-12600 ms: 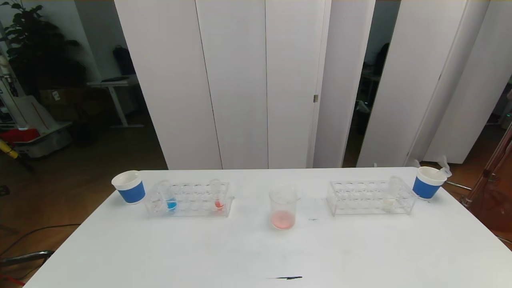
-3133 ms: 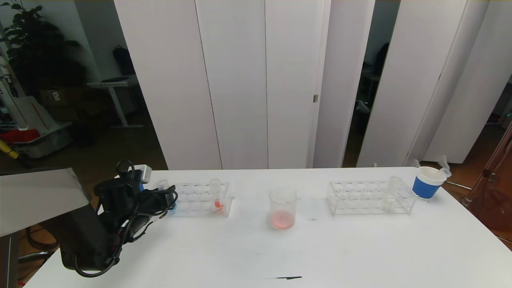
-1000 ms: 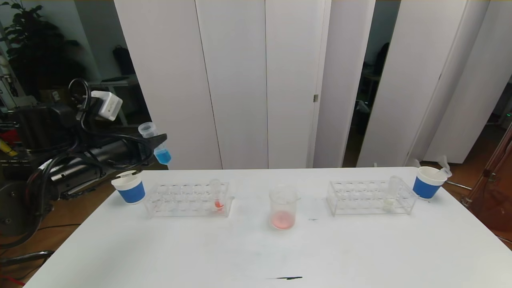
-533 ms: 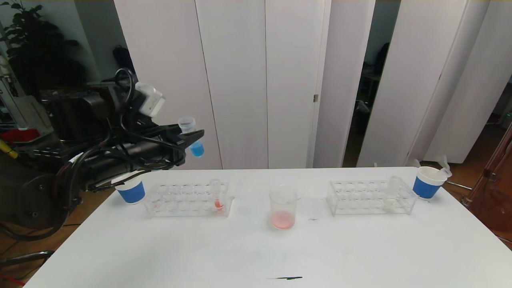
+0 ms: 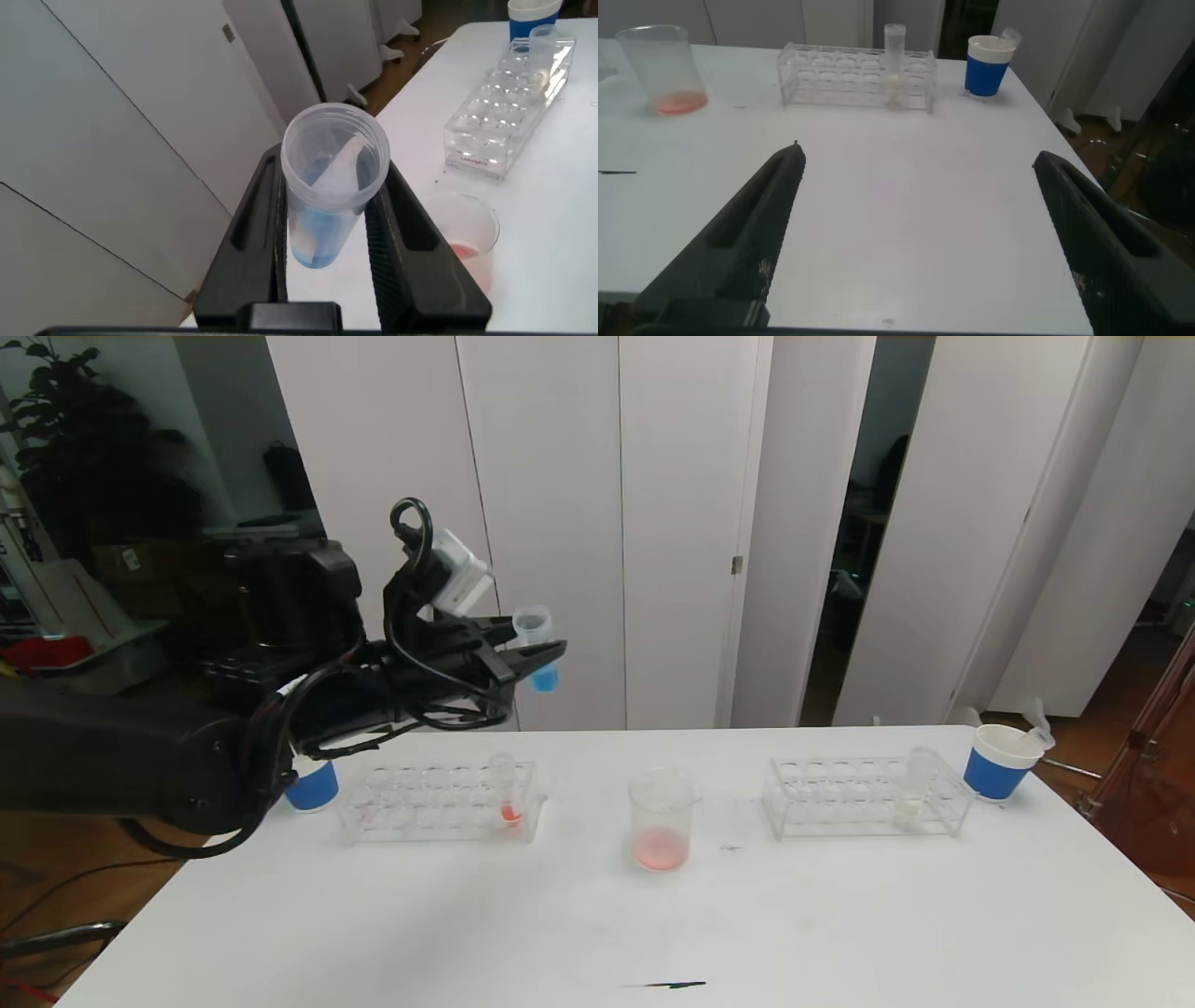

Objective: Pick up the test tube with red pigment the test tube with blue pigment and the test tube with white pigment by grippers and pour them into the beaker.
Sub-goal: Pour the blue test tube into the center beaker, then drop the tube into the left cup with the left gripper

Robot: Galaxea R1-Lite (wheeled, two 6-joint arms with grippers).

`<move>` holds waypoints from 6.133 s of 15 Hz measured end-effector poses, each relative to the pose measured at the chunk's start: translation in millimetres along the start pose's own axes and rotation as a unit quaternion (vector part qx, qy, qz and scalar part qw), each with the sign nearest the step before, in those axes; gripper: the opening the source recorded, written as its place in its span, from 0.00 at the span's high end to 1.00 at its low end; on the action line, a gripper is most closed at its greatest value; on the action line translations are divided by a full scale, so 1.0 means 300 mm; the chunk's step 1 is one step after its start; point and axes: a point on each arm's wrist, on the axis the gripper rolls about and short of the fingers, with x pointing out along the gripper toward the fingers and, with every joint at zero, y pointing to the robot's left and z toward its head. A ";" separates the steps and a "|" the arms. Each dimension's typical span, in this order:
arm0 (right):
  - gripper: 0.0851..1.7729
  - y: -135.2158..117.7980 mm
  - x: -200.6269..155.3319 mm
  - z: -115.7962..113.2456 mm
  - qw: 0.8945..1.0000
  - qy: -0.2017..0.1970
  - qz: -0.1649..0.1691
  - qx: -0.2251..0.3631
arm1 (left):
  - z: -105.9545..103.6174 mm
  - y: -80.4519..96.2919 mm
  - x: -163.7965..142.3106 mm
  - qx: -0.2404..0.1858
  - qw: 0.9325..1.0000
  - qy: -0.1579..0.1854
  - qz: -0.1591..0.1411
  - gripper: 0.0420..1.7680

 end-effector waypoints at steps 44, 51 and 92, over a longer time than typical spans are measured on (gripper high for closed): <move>0.01 0.000 0.000 0.000 1.000 0.000 0.000 0.000 | -0.213 -0.164 0.382 0.496 0.861 -0.112 -0.008 0.69; 0.01 0.000 0.000 0.000 1.000 0.000 0.000 0.000 | -0.251 -0.155 0.397 0.508 0.855 -0.110 0.001 0.69; 0.01 0.000 0.000 0.000 1.000 0.000 0.000 0.000 | -0.283 -0.147 0.406 0.568 0.807 -0.150 0.059 0.69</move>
